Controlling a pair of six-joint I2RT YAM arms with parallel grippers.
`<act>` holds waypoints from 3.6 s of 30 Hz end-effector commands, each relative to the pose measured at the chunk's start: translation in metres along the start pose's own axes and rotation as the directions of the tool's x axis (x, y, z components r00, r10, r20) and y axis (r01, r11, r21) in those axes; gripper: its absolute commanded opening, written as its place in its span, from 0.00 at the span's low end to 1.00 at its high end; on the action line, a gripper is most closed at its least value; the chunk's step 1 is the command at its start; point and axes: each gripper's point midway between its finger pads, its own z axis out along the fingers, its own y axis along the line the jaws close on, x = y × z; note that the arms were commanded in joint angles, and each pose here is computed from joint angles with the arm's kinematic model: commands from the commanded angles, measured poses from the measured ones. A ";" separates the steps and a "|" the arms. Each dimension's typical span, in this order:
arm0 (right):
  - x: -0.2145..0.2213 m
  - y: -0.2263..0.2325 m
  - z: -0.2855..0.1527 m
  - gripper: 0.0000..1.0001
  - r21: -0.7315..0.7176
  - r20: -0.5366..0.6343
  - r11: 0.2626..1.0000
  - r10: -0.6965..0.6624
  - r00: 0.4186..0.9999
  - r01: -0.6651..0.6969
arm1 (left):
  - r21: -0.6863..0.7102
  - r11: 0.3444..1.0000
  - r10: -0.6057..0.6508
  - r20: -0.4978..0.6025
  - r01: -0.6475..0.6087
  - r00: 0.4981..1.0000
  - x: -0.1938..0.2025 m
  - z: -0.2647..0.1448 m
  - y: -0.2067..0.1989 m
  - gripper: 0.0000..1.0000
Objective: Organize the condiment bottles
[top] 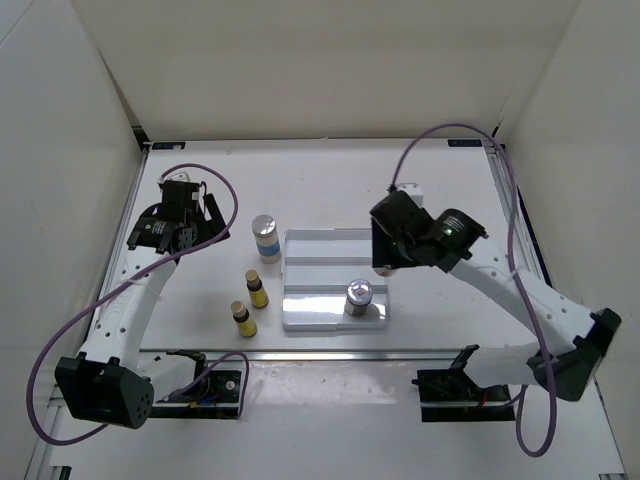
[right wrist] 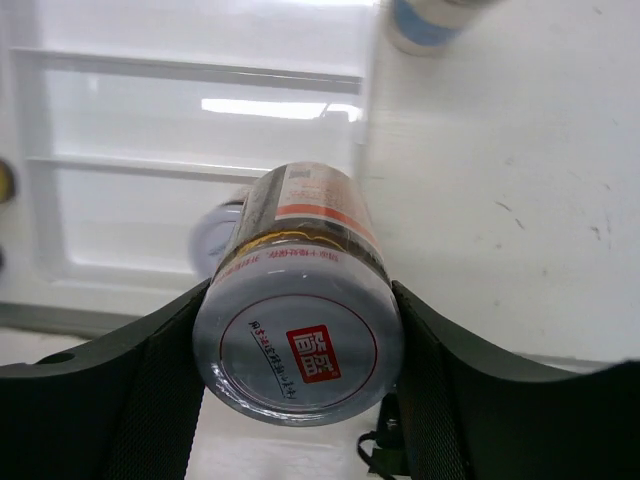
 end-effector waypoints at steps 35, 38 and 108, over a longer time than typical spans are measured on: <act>0.096 0.183 0.123 0.11 -0.203 -0.257 0.944 -0.309 0.916 0.261 | 0.030 0.999 -0.018 0.068 0.016 0.998 -0.019 -0.014 -0.004 1.00; 0.094 0.180 0.117 0.14 -0.204 -0.255 0.946 -0.299 0.920 0.251 | 0.030 0.999 -0.018 0.068 0.016 0.998 -0.019 -0.014 -0.004 1.00; 0.019 -0.047 -0.096 1.00 0.011 0.240 0.998 -0.055 0.969 0.054 | 0.325 0.939 0.218 -0.321 -0.109 0.922 0.100 -0.040 -0.072 0.68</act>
